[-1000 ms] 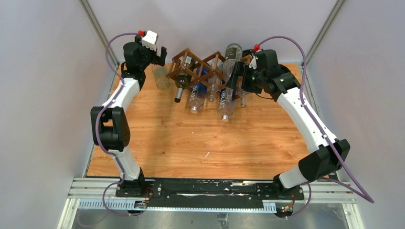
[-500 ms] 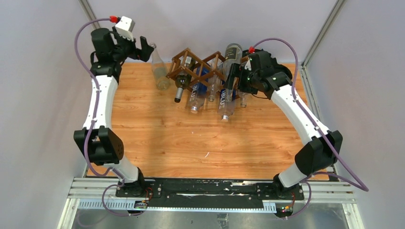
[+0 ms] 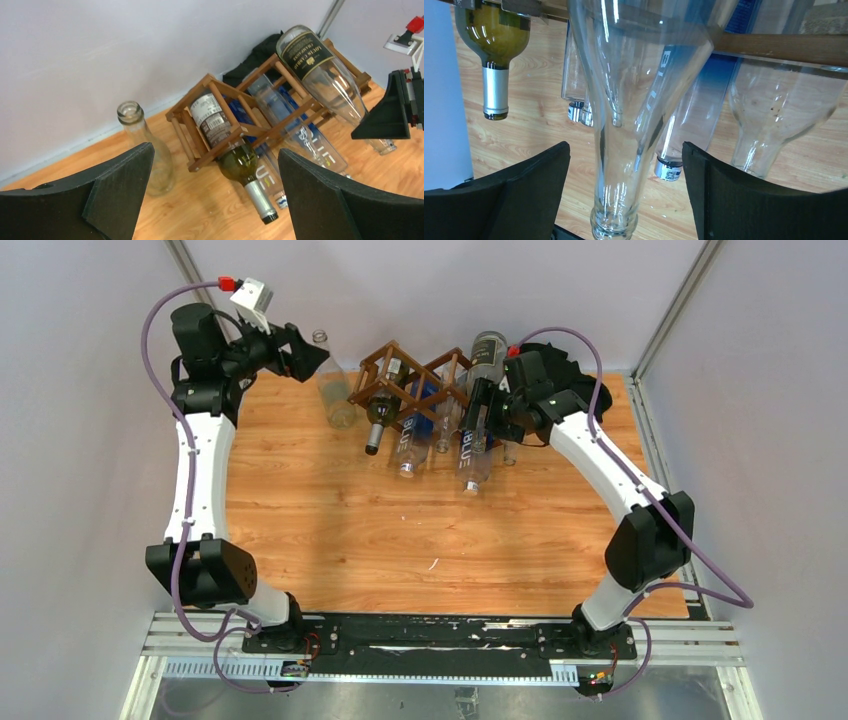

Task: Take the wine bottle off the wine rack

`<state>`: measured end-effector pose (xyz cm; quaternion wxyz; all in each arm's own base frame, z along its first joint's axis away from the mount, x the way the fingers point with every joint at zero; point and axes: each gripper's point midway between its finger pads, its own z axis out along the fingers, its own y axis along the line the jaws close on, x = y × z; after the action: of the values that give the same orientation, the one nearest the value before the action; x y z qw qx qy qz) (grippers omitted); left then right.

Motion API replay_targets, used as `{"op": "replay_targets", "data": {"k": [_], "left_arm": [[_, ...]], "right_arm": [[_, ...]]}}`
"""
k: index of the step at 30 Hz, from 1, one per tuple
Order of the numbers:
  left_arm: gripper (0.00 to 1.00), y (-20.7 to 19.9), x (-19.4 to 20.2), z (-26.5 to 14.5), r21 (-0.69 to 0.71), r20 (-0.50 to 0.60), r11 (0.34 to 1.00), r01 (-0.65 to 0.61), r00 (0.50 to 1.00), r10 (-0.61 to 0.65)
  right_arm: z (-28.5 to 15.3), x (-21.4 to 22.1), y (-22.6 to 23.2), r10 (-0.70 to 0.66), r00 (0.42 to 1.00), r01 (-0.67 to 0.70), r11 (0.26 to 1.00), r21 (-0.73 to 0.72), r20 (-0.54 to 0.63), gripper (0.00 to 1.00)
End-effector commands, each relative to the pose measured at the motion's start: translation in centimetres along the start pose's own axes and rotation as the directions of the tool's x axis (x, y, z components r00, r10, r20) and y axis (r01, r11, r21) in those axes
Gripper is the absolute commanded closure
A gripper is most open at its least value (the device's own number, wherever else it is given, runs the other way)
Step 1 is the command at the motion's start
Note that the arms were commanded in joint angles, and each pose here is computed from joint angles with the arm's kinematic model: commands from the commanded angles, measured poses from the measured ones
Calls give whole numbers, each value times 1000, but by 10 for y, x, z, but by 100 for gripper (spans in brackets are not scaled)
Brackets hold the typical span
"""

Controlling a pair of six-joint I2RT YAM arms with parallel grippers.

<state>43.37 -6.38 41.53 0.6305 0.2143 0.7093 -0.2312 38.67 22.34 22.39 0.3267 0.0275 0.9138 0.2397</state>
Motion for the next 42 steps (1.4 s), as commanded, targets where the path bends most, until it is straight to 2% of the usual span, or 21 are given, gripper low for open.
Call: {"op": "replay_targets", "data": {"k": [1,7,14,19,24,28,33,37,42], "left_arm": [[0,-11,18,-7,23,-43,999,39,998,-38],[0,-16,30,-13,27,-64,999,29,998,-27],[0,-26,53,-19,65,-89,998,13,996,-7],[0,-36,79,-23,104,-136,994,-19,990,34],[0,-50,108,-20,160,-215,975,-152,959,184],[0,-61,122,-24,215,-225,931,-296,912,342],[0,-85,129,-30,316,-170,793,-521,791,588],[0,-90,122,-31,324,-136,715,-619,718,683],[0,-100,112,-33,338,-55,582,-740,602,797]], "right_arm": [[12,1,1,45,999,-45,998,32,13,15],[26,4,0,83,996,-83,996,44,14,19],[35,4,-1,96,995,-98,994,58,32,35],[33,4,-5,97,994,-101,992,74,47,54],[18,-2,1,73,994,-78,995,58,82,81],[-7,-12,11,36,991,-39,999,23,130,99],[-39,-21,30,1,985,9,998,-58,172,100],[-58,-21,49,1,985,25,988,-153,173,100],[-86,-26,71,17,979,38,964,-262,204,100]]}}
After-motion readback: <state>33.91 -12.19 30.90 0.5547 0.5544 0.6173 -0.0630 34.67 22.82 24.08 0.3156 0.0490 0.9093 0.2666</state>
